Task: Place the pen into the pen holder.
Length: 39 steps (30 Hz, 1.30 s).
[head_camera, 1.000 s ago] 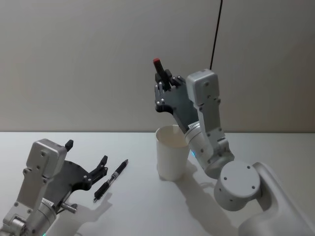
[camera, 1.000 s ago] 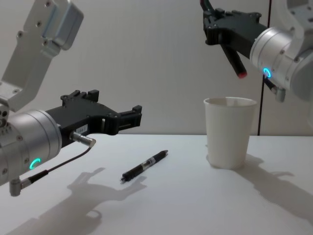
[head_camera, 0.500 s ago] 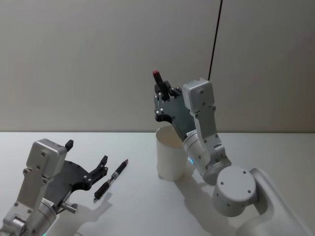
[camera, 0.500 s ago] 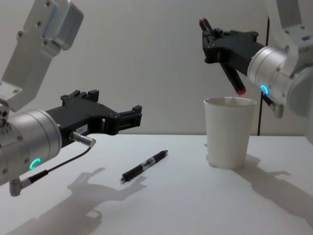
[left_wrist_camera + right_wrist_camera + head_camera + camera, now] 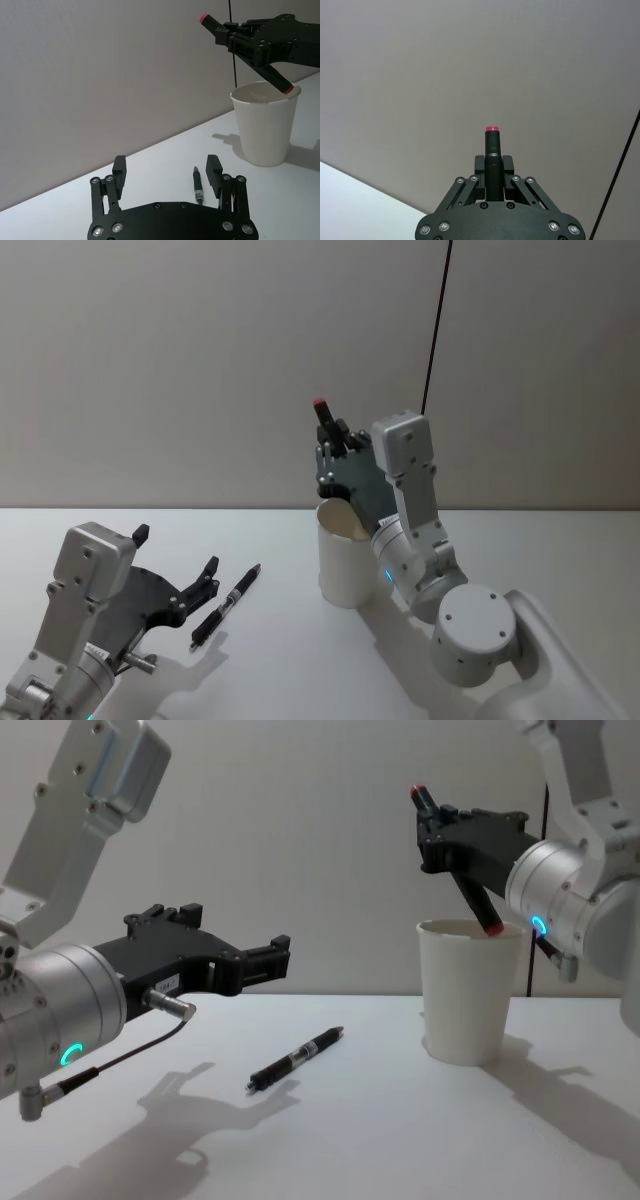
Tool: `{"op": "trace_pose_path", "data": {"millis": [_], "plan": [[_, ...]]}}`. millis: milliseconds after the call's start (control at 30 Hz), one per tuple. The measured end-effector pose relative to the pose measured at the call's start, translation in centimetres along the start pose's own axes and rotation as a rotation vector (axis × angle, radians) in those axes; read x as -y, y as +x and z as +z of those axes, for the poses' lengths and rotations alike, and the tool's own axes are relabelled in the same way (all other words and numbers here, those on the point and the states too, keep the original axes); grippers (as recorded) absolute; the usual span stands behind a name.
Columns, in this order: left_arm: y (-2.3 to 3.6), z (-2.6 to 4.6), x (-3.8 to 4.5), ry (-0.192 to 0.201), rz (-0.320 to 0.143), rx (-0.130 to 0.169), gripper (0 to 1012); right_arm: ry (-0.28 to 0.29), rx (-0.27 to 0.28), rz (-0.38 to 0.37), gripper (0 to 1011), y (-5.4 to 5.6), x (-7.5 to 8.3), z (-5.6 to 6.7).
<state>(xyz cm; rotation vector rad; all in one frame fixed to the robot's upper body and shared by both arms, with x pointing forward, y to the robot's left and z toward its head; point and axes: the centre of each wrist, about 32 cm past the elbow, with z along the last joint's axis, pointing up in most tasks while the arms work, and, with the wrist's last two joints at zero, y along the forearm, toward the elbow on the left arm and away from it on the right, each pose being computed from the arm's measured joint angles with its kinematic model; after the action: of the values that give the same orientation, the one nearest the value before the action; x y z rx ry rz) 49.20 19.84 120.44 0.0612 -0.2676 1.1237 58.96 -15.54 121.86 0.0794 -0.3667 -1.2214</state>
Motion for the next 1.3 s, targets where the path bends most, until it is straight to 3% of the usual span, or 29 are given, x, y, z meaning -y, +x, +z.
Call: {"op": "trace_pose_path", "data": {"millis": [1300], "plan": [[0.0,0.0,0.0,0.0,0.0,0.0,1000,-0.05,0.001,-0.002,208,0.4,1.2,-1.8]]}}
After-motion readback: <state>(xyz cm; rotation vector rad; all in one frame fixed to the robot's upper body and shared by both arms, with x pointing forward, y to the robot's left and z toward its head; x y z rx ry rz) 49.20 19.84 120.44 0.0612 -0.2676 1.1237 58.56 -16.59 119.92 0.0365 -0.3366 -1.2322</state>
